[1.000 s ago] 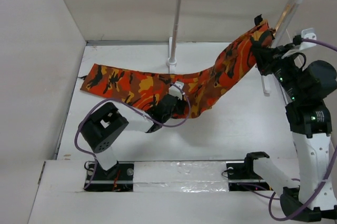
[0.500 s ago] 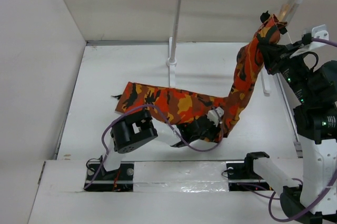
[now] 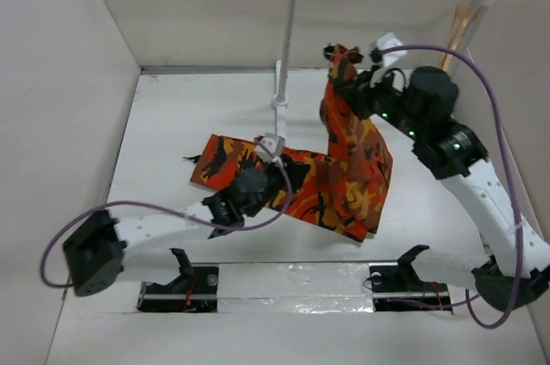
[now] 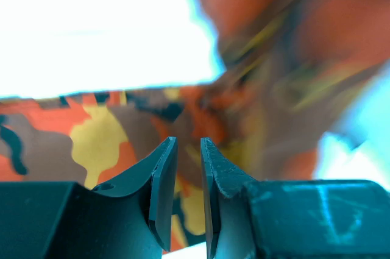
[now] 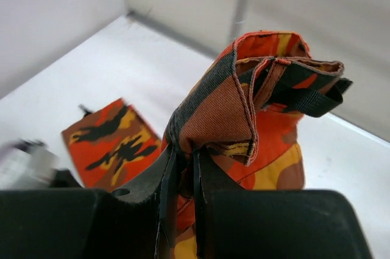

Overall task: Place the trousers on the hanger
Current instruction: Fold the trousers at the center of the board.

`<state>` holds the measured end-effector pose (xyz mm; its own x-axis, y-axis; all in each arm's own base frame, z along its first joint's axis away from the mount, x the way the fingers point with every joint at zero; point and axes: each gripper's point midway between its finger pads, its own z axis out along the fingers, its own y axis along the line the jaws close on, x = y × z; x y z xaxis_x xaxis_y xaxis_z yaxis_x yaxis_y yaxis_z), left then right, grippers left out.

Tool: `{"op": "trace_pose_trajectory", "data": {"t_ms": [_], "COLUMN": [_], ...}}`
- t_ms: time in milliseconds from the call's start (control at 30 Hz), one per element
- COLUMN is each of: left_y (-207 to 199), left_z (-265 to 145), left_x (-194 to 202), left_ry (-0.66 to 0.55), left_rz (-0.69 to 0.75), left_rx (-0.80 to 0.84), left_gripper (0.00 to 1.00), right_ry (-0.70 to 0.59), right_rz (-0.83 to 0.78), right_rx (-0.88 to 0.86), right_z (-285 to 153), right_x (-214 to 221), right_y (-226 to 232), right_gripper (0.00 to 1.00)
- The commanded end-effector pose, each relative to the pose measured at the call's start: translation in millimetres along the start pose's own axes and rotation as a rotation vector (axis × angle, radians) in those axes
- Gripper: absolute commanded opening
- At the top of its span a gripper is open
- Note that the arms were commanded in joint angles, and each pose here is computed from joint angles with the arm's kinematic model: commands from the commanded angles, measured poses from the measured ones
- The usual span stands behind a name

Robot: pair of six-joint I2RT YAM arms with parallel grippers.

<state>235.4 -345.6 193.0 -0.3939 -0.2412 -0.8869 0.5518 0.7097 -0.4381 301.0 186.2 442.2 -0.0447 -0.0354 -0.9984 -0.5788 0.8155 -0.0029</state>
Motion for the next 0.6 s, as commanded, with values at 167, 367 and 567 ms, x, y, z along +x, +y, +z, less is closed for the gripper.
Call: {"op": "trace_pose_trajectory", "data": {"t_ms": [167, 367, 567], "left_y": [20, 36, 65], "left_z": [-114, -179, -215], "left_x": [-123, -173, -190], "left_ry": [-0.329, -0.457, -0.564], "left_rz": [-0.186, -0.256, -0.32], "left_rx": [-0.096, -0.126, -0.207], "left_gripper": [0.19, 0.19, 0.2], "right_ry": [-0.145, -0.123, -0.007], "right_rz": [-0.052, -0.033, 0.02], "right_rx": [-0.055, -0.175, -0.36], "right_z": [92, 166, 242], "right_x": [-48, -31, 57], "right_y": [58, 106, 194], "right_gripper": [0.0, 0.0, 0.2]}}
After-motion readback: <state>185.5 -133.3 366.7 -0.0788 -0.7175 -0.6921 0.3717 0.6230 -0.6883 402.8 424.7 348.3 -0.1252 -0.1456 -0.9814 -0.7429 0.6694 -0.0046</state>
